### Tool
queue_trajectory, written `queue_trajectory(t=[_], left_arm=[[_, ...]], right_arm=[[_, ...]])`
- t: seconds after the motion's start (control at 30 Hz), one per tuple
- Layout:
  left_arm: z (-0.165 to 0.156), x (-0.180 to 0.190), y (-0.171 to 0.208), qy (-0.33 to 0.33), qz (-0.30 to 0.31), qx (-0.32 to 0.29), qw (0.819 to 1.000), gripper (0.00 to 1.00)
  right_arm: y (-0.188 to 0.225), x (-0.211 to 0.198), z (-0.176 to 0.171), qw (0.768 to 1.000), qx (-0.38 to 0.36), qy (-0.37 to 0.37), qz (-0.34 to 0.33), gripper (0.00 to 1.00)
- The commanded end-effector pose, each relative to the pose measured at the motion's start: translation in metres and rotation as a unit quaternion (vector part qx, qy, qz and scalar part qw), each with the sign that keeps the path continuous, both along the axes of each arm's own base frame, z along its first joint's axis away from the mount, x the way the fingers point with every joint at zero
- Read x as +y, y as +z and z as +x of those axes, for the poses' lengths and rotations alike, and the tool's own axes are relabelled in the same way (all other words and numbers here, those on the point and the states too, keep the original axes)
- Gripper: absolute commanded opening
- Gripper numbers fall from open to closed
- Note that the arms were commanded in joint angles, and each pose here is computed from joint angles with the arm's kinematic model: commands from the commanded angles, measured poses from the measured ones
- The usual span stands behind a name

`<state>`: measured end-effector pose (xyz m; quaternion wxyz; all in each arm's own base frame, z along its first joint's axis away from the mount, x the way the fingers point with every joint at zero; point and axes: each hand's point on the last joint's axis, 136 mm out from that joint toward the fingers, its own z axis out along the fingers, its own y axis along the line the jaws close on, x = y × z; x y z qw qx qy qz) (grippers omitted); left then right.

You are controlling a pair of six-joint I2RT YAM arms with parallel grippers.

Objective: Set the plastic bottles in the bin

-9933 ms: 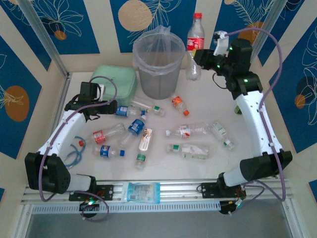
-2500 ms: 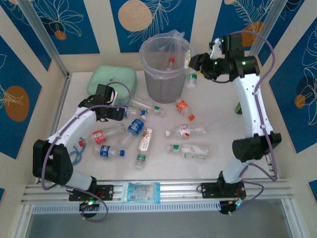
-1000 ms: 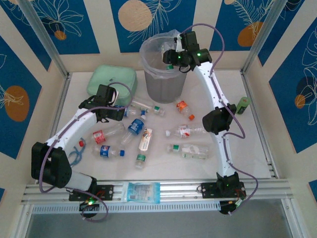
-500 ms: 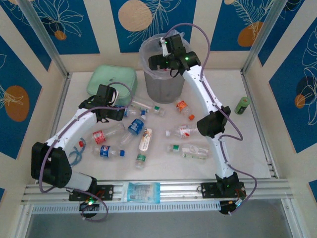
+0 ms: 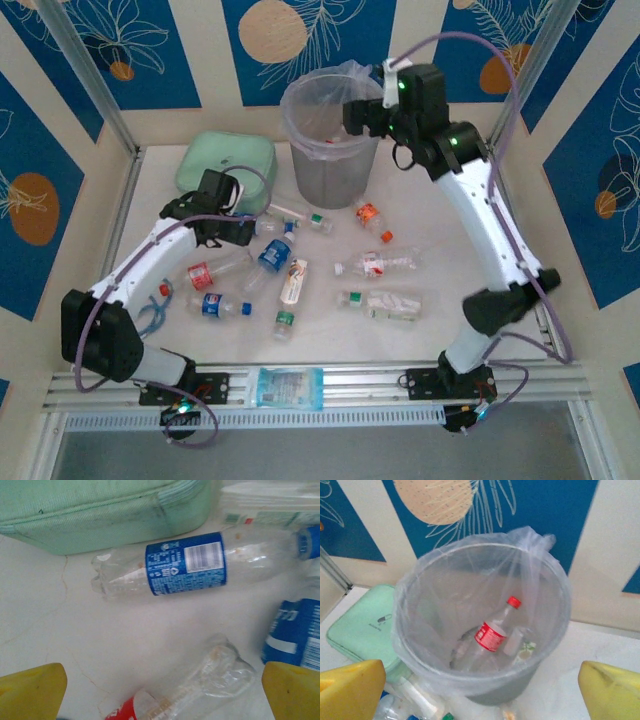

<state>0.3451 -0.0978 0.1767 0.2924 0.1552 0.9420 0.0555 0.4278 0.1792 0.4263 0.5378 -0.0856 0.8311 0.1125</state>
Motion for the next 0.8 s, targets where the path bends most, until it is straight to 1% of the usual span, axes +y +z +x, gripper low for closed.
queue_trajectory(t=[0.0,0.03,0.1,0.13,0.2,0.27,0.3,0.4,0.53,0.63,0.7,0.77], left_arm=[[-0.036,-0.031,0.030,-0.023,-0.059,-0.003,0.998,1.00],[-0.047,-0.041,0.032,-0.029,-0.075,-0.002,0.997,0.99],[-0.076,-0.070,0.032,-0.050,-0.113,0.015,0.992,0.97],[-0.087,-0.080,0.032,-0.057,-0.127,0.021,0.990,0.97],[-0.110,-0.102,0.023,-0.059,-0.158,0.042,0.985,0.94],[-0.127,-0.117,0.008,-0.058,-0.169,0.061,0.982,0.92],[-0.133,-0.123,-0.001,-0.056,-0.166,0.071,0.982,0.91],[-0.143,-0.138,-0.030,-0.050,-0.149,0.106,0.982,0.91],[-0.141,-0.147,-0.059,-0.036,-0.111,0.139,0.983,0.92],[-0.137,-0.153,-0.074,-0.034,-0.085,0.149,0.985,0.89],[-0.139,-0.154,-0.084,-0.034,-0.064,0.154,0.985,0.89],[-0.140,-0.150,-0.094,-0.026,-0.046,0.152,0.987,0.88]], right_arm=[[-0.027,-0.024,-0.010,0.998,-0.011,-0.051,0.019,0.99],[-0.040,-0.031,-0.018,0.998,-0.001,-0.062,0.032,0.99],[-0.066,-0.053,-0.045,0.991,0.045,-0.088,0.092,0.99],[-0.080,-0.061,-0.056,0.985,0.072,-0.098,0.123,0.99],[-0.112,-0.079,-0.080,0.965,0.122,-0.119,0.200,0.99],[-0.137,-0.088,-0.092,0.952,0.143,-0.119,0.243,0.99],[-0.141,-0.095,-0.096,0.947,0.145,-0.120,0.258,0.99],[-0.151,-0.106,-0.099,0.942,0.161,-0.120,0.268,0.99],[-0.160,-0.103,-0.096,0.936,0.173,-0.086,0.292,1.00],[-0.140,-0.102,-0.092,0.931,0.179,-0.055,0.314,1.00],[-0.124,-0.101,-0.096,0.934,0.176,-0.041,0.308,1.00],[-0.121,-0.097,-0.105,0.937,0.167,-0.032,0.303,1.00]])
